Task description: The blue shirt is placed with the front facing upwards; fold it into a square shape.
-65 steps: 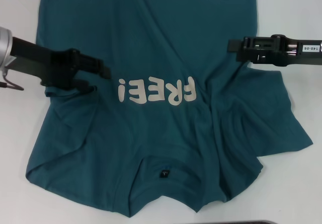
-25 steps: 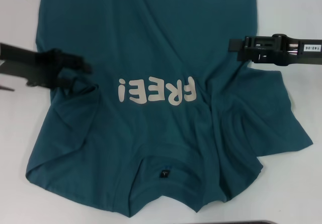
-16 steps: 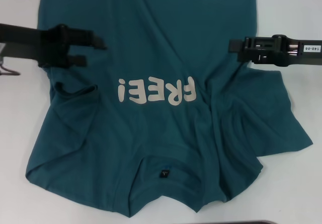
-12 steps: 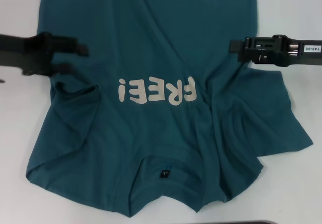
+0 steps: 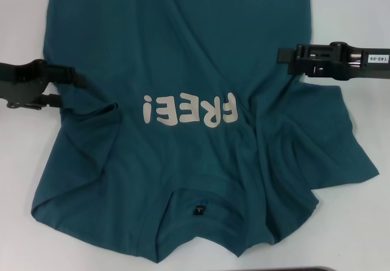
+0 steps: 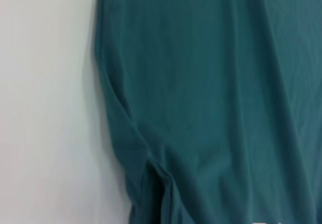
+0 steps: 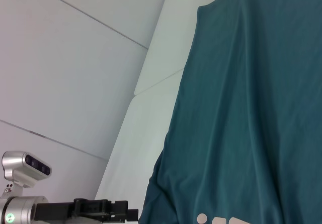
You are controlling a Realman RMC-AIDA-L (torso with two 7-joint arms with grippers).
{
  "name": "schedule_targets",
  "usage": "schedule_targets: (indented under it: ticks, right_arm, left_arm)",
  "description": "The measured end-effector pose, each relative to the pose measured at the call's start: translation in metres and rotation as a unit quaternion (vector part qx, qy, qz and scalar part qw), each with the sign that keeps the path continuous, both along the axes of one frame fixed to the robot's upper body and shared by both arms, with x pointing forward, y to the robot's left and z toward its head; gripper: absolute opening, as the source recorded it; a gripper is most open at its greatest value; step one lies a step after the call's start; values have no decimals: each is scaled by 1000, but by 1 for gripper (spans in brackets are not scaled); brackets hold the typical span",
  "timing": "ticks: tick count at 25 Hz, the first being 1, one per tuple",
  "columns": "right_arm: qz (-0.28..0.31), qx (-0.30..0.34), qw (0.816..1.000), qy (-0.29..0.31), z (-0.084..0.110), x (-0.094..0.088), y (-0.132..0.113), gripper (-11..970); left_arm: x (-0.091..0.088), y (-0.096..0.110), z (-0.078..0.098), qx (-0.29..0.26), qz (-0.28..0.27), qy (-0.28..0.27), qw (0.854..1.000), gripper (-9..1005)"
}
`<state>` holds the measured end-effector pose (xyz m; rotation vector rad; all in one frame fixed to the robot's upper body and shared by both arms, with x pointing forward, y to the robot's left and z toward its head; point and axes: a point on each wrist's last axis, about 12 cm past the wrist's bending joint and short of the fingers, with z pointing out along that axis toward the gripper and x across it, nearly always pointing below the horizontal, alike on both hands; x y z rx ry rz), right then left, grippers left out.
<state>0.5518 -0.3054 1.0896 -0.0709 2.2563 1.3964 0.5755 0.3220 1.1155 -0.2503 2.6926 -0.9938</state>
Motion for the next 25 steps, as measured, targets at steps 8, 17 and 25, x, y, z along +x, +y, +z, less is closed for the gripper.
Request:
schedule_targets:
  ticks: [8, 17, 25]
  right_arm:
    - [-1, -1, 1000, 1, 0, -1, -1, 807]
    - [0, -1, 1000, 0, 0, 0, -1, 807]
    - [-1, -1, 1000, 0, 0, 0, -1, 805]
  left_arm:
    - [-1, 7, 4, 11, 11, -5, 1000, 767]
    - [-3, -4, -5, 20, 0, 11, 1000, 766]
    - [8, -29, -4, 17, -30, 4, 999, 767]
